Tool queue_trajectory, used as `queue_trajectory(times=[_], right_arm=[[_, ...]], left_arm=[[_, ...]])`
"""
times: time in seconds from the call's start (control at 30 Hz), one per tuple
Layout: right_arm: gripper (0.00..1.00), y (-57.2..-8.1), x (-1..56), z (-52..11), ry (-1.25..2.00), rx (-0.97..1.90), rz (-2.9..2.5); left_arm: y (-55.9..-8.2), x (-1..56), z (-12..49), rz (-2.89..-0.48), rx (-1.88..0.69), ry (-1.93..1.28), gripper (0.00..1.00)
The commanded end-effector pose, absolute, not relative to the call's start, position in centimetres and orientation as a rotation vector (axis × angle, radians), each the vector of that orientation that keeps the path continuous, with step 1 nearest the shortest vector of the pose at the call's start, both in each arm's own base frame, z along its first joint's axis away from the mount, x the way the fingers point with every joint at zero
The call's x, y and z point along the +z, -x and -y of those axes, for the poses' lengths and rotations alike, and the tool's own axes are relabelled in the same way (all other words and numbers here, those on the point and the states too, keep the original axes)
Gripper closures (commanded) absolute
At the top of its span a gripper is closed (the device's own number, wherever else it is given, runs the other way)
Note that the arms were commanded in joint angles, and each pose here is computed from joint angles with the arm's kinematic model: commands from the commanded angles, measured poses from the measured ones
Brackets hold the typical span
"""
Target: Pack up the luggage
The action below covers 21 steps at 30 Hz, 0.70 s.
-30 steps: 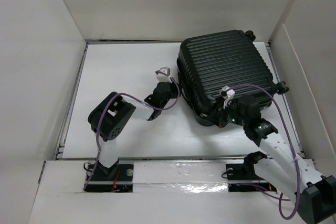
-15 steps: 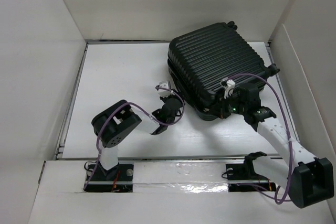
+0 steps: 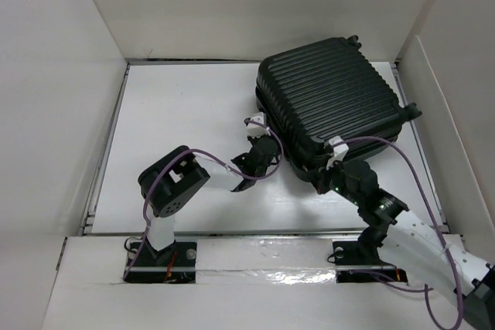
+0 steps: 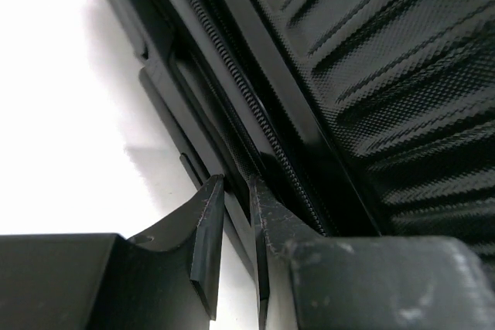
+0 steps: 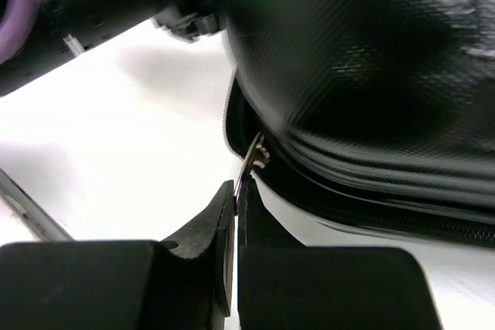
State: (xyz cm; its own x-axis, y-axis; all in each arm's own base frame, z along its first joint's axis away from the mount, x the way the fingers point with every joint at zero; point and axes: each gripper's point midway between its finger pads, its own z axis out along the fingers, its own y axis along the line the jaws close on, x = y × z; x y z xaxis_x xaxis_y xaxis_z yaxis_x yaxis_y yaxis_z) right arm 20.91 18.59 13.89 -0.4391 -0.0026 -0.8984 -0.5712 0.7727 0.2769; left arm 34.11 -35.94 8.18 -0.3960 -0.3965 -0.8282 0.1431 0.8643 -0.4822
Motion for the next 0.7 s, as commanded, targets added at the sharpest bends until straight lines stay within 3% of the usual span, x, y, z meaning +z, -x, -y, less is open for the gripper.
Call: queue_trajectory(times=[0.0, 0.27, 0.3, 0.33, 0.37, 0.47, 0.67], right_arm=[[1.00, -15.6, 17.0, -25.6, 0.589, 1.022, -1.882], [1.00, -14.6, 19.3, -30.6, 0.763, 1.036, -1.851], [0.91, -15.3, 19.5, -30.0, 0.744, 0.967, -1.889], [0.91, -15.8, 19.9, -29.6, 0.720, 0.944, -1.874], [0.57, -16.2, 21.0, -28.9, 0.699, 0.903, -1.873], [0.15, -18.0, 26.5, -25.8, 0.583, 0.814, -1.756], [0.01, -24.9, 33.1, -16.5, 0.292, 0.570, -1.663]], left_arm=[[-14.3, -1.9, 44.0, -2.478, -1.083, -0.493, 1.00], [-16.6, -1.0, 44.3, -2.431, -1.105, -0.371, 1.00], [-16.7, -0.5, 44.0, -2.415, -1.104, -0.356, 1.00], [-17.3, -0.7, 43.5, -2.417, -1.090, -0.335, 1.00], [-17.3, -0.3, 43.3, -2.408, -1.095, -0.332, 1.00], [-18.2, -0.9, 41.9, -2.412, -1.070, -0.299, 1.00], [-19.3, -2.1, 39.0, -2.418, -1.003, -0.247, 1.00]])
